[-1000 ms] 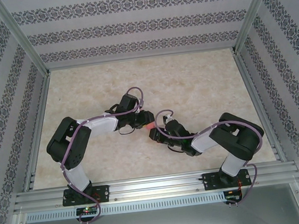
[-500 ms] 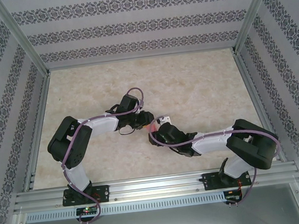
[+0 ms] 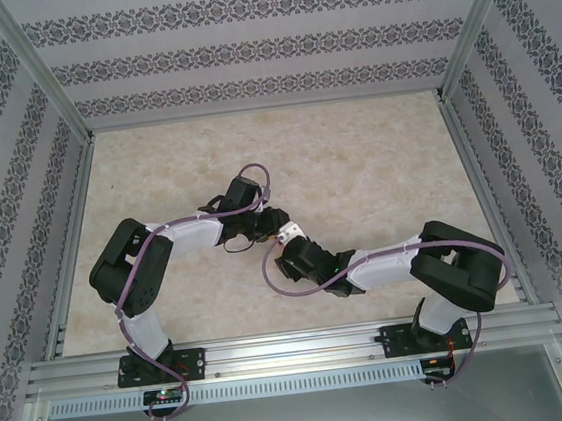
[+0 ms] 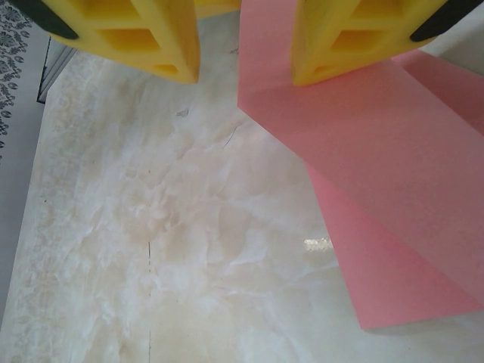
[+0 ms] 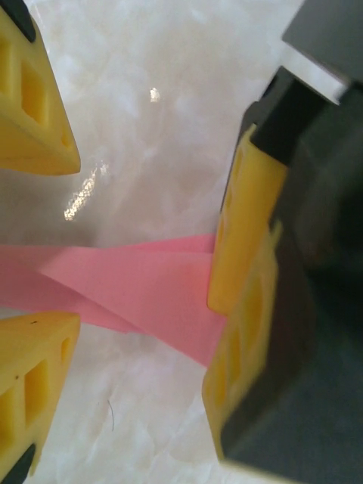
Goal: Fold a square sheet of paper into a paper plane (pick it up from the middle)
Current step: Fold the wing for the fifth time at the center of the table.
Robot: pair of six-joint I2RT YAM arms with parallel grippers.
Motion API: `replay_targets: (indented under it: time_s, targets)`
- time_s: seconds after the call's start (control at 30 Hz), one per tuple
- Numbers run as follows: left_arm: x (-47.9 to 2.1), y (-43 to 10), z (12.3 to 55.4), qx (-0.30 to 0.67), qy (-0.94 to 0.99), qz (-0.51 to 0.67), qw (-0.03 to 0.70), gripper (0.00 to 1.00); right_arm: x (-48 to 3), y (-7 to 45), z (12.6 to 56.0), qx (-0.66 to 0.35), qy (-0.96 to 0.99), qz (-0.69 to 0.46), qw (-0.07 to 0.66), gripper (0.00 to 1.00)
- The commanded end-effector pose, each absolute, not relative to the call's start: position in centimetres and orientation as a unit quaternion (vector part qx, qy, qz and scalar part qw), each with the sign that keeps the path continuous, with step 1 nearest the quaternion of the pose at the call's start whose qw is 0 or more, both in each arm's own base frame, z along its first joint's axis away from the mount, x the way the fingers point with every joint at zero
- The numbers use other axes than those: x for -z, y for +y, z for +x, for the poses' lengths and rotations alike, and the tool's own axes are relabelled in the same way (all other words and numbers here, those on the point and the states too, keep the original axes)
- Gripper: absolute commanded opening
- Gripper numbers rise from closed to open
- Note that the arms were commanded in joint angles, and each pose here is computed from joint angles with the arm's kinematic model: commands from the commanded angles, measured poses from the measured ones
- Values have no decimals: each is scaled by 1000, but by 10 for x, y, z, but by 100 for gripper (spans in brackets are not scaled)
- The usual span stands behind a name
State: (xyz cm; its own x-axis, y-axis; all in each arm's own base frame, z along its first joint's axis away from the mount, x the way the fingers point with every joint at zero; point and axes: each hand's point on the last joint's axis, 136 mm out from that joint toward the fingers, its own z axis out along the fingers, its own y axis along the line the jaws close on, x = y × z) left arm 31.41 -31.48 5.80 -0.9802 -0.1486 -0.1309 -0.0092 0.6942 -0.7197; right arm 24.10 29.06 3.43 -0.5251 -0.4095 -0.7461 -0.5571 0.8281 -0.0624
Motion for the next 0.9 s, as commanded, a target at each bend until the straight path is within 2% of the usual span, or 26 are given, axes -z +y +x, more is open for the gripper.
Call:
replay_targets:
  time_s: [0.0,0.37,0.73,0.87]
  targets:
    - [-68,-323,321,399,910,-41,102,38,-36,290,248,-57,859,-289,419,48]
    - [-69,-323,321,399,910,-41,101,38,-38,289,252,-47,855,-283,433,30]
    - [-72,-321,321,397,911,-40,104,38,-35,291,252,-59,861,-268,429,7]
    - [-77,-318,322,397,910,-41,110,39,-37,292,250,-72,865,-256,426,3]
